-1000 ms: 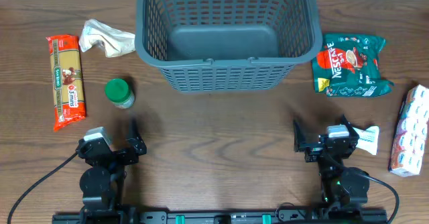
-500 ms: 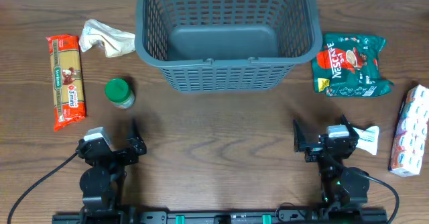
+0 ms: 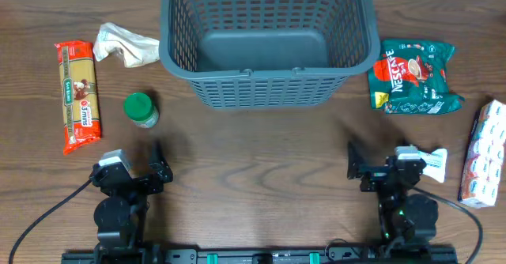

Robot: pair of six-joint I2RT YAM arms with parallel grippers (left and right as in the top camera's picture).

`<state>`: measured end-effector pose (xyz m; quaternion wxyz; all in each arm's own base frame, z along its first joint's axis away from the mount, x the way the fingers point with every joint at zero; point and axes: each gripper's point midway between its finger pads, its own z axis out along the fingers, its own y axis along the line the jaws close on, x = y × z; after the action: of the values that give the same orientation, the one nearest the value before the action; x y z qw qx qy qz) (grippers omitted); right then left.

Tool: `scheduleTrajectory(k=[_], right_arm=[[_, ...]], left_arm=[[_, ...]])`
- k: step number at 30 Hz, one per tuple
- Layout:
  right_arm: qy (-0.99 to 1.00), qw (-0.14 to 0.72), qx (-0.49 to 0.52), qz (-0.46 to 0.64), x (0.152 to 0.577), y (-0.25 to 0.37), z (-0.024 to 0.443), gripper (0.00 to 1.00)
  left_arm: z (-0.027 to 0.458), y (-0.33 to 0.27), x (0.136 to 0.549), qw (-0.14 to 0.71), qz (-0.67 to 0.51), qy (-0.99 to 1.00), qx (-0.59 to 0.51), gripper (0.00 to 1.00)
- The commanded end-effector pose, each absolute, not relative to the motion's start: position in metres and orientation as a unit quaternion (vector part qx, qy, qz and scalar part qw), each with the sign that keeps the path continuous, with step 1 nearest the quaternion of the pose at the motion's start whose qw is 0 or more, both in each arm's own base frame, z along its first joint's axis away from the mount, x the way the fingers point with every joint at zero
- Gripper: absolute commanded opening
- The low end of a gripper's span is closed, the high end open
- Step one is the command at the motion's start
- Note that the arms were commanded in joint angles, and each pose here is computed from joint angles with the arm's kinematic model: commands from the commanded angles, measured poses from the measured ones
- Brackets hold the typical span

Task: Pack container
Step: 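Move the right gripper toward the green Nescafe pouch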

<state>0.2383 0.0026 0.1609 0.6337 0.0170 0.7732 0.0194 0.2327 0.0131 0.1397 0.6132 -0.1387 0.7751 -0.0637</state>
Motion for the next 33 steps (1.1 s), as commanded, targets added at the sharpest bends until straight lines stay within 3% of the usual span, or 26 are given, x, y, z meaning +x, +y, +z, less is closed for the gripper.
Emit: scheduleTrajectory(k=[1, 9, 19, 26, 33], right_arm=[[0.754, 0.654, 0.065, 0.001, 0.239, -0.016, 0.208, 0.99], [0.778, 0.618, 0.105, -0.04, 0.262, -0.049, 0.305, 0.99], [0.832, 0.549, 0.081, -0.03, 0.333, -0.083, 0.409, 0.99], [0.883, 0.46, 0.066, -0.055, 0.374, -0.122, 0.41, 0.99], [0.923, 0.36, 0.125, -0.042, 0.392, -0.174, 0.351, 0.99]], left_arm=[[0.128, 0.016, 0.233, 0.606, -0.052, 0.782, -0.137, 0.99], [0.128, 0.016, 0.233, 0.606, -0.052, 0.782, -0.137, 0.99], [0.128, 0.016, 0.233, 0.606, -0.052, 0.782, -0.137, 0.99], [0.128, 0.016, 0.233, 0.606, -0.052, 0.782, -0.137, 0.99], [0.128, 0.016, 0.233, 0.606, -0.052, 0.782, -0.137, 0.99]])
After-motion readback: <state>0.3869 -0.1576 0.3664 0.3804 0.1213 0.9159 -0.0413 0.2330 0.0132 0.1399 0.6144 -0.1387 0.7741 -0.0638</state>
